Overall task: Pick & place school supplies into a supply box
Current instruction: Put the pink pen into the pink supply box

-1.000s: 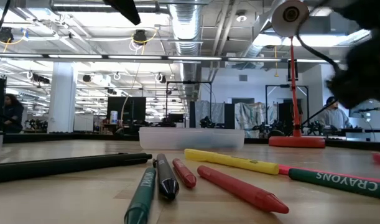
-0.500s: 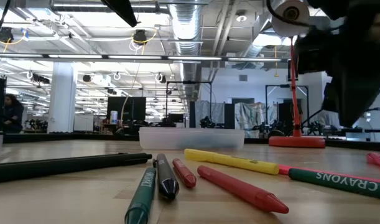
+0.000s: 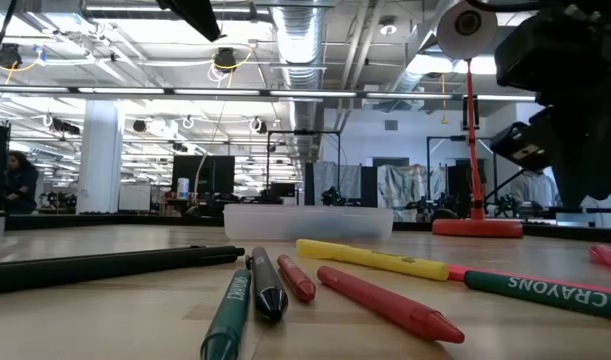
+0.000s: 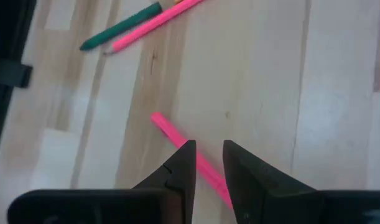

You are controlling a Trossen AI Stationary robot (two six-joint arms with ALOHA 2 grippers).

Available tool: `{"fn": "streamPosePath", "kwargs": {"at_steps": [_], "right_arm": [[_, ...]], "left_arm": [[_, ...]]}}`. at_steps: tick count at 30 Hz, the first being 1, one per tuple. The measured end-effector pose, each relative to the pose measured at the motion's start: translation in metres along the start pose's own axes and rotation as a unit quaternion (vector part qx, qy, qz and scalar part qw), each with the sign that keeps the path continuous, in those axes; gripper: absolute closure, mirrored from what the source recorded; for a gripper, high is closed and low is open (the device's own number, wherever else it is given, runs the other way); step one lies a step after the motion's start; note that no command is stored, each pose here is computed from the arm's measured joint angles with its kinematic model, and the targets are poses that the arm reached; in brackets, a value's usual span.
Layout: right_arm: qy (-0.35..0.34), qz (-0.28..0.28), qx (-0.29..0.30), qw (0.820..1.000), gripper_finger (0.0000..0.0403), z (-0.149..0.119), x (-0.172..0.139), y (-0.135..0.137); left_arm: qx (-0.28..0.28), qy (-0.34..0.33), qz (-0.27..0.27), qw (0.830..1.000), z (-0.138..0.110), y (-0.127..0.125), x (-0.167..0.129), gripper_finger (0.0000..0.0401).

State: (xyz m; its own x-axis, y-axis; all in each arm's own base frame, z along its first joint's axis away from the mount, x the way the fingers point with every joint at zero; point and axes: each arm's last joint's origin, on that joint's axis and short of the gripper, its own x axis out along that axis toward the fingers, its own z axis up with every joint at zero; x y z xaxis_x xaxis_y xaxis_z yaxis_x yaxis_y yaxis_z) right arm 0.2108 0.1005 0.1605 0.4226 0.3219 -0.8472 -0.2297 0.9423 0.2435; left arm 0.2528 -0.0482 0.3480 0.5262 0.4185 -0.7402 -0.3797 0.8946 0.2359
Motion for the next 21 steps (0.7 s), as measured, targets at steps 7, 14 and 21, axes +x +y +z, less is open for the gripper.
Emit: {"fn": "streamPosePath", "kwargs": {"at_steps": [7,14,21], "right_arm": [[0.029,-0.001,-0.061,0.998,0.0289,-0.004,0.01,-0.001],[0.069,-0.015,-0.074,0.995,0.0233,-0.01,0.028,-0.004],[0.1,-0.033,-0.056,0.993,0.0234,-0.014,0.038,-0.007]], "left_arm": [[-0.019,-0.002,-0.005,1.0,-0.001,-0.003,-0.002,0.0308],[-0.034,-0.004,-0.012,0.999,-0.003,-0.008,-0.005,0.0308],[-0.046,-0.004,-0.012,0.999,-0.003,-0.008,-0.005,0.0308]]}}
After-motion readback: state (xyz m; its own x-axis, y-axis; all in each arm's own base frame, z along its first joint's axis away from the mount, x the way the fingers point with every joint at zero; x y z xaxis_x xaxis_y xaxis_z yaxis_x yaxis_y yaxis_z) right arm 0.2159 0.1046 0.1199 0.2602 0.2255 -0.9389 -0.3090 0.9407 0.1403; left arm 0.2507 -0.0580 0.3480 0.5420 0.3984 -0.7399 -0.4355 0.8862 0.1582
